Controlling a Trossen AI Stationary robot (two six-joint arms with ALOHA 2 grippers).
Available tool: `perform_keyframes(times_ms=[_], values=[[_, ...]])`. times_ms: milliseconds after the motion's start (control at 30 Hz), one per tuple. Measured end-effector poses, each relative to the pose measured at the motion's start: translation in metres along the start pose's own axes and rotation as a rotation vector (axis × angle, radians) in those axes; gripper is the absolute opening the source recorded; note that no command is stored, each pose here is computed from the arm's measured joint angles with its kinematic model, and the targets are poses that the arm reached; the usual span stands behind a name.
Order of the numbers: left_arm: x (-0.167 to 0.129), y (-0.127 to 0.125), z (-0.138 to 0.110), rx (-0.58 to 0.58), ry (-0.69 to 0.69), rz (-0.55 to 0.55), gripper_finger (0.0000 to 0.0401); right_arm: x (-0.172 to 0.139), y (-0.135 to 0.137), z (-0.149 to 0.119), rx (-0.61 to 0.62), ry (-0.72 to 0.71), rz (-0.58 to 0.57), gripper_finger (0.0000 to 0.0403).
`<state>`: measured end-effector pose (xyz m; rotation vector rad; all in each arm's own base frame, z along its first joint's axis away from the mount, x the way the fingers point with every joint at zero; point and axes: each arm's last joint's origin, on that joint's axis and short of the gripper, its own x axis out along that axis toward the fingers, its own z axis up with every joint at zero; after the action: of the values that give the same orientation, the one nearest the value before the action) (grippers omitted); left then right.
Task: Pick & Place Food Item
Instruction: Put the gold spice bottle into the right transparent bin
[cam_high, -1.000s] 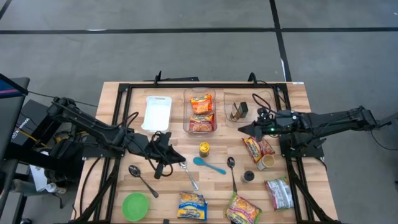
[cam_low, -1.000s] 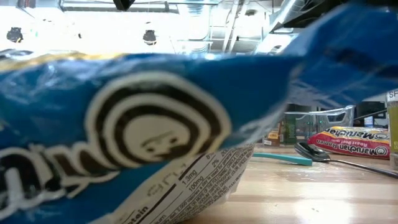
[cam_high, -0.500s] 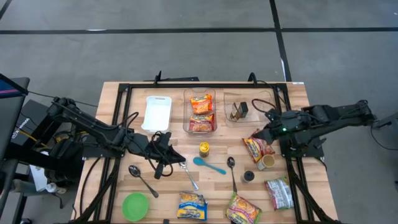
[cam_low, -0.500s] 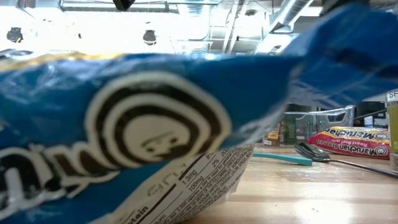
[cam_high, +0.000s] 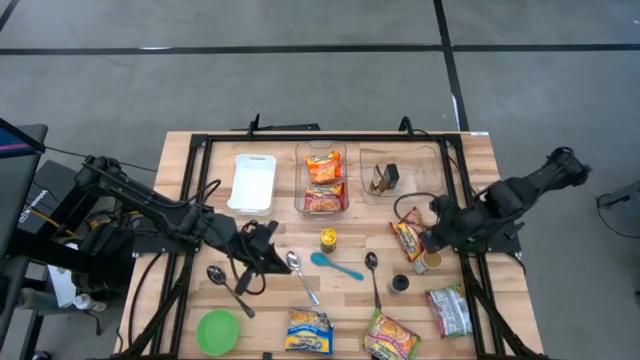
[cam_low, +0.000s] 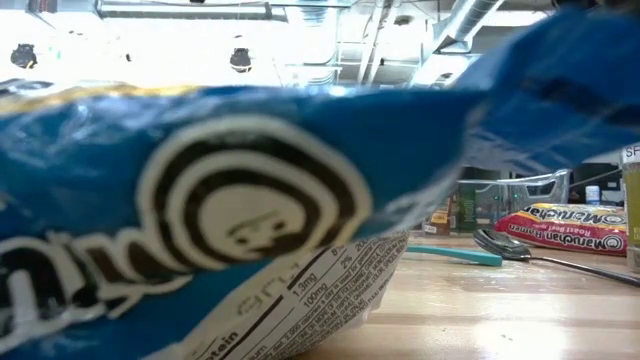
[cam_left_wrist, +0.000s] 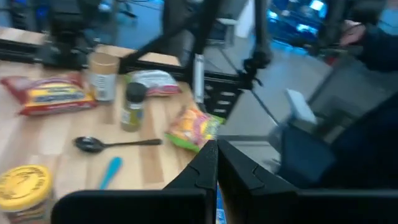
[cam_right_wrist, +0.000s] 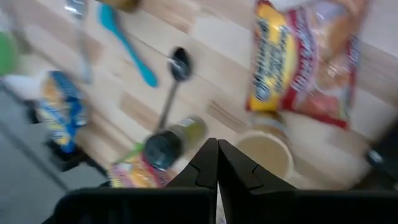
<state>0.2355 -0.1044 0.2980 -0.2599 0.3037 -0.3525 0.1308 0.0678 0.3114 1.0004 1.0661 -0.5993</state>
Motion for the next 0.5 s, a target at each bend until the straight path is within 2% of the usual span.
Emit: perform_keyframes(times_ms=[267, 500], values=[[0.000, -0.001, 0.000, 0.002, 0.007, -0.028, 0.0000, 0.010, 0.032, -0.021, 0.038, 0.025, -0.260, 0.0000], [0.000, -0.001, 0.000, 0.001, 0.005, -0.028, 0.0000, 0.017, 0.061, -0.038, -0.004, 0.031, -0.296, 0.0000]])
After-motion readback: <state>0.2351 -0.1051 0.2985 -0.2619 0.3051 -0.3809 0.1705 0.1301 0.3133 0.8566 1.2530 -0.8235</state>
